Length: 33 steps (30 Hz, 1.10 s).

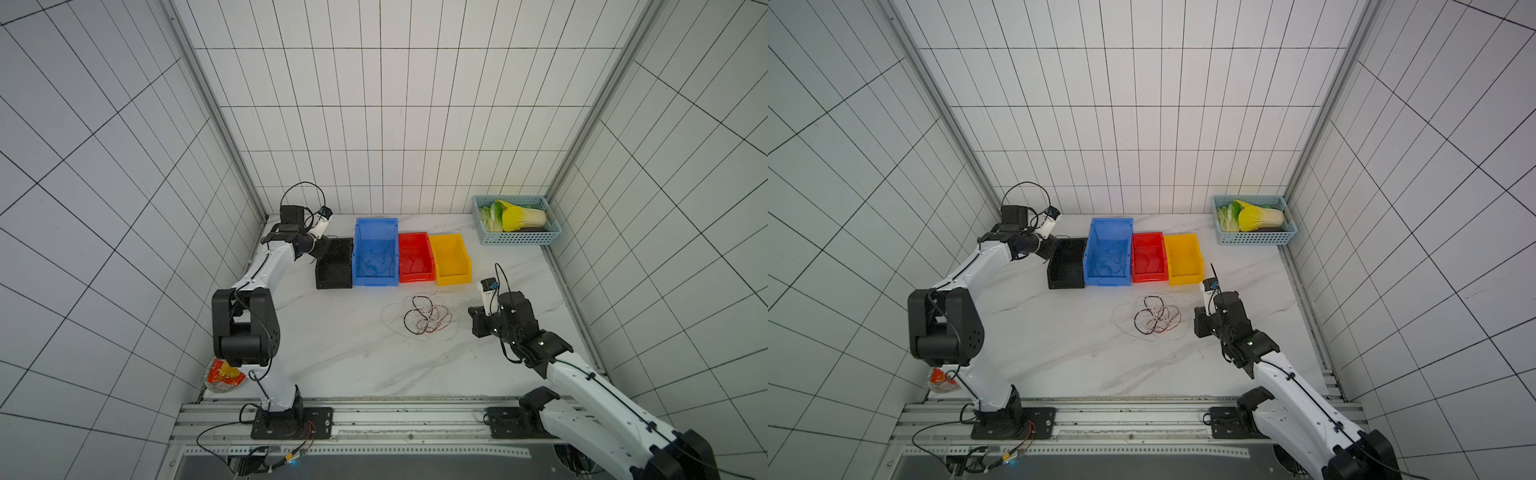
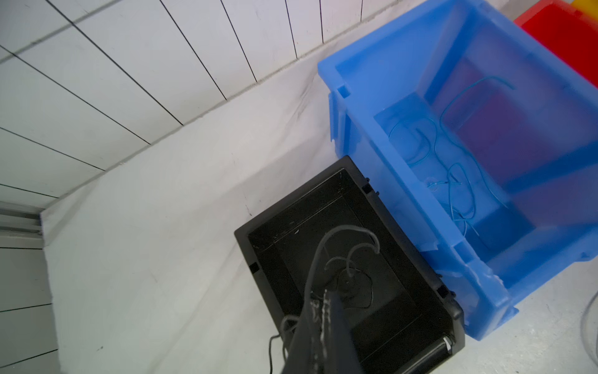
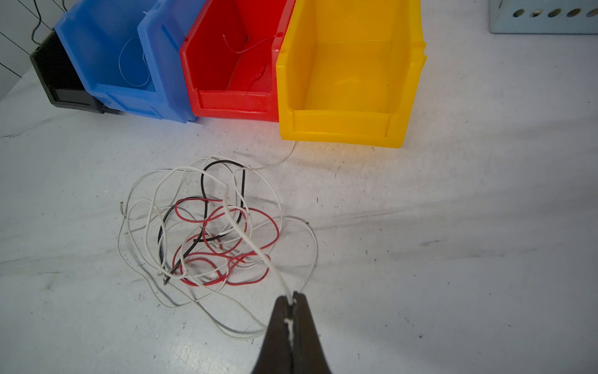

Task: Untangle and sort cables by color
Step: Place the cable in the bin.

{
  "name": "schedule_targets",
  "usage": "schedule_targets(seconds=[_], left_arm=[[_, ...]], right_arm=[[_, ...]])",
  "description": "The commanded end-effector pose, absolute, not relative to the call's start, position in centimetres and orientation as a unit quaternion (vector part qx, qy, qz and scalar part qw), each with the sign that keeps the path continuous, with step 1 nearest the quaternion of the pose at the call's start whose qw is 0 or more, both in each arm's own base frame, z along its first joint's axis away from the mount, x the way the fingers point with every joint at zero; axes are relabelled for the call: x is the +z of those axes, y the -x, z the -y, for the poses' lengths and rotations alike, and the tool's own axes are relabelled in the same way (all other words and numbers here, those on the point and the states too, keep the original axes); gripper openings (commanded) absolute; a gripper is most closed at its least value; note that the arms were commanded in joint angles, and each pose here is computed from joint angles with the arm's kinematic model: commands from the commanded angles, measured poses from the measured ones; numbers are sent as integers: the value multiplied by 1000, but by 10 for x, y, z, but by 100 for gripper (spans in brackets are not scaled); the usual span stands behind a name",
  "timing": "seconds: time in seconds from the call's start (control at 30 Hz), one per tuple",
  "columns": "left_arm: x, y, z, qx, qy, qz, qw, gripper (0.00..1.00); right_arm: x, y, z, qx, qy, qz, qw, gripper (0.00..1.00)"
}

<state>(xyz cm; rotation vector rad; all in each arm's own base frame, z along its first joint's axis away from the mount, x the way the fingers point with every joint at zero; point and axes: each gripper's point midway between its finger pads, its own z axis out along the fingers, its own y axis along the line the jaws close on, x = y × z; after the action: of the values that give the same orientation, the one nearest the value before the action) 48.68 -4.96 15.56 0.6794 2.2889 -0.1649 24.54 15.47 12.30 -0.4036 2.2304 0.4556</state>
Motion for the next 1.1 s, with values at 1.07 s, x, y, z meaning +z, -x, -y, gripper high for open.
schedule_targets(seconds=[1.07], left_arm=[[109,-513,50,-170,-146,-927,302,39]], right_arm=[[145,-256,-159,184,158,-872,425,0]])
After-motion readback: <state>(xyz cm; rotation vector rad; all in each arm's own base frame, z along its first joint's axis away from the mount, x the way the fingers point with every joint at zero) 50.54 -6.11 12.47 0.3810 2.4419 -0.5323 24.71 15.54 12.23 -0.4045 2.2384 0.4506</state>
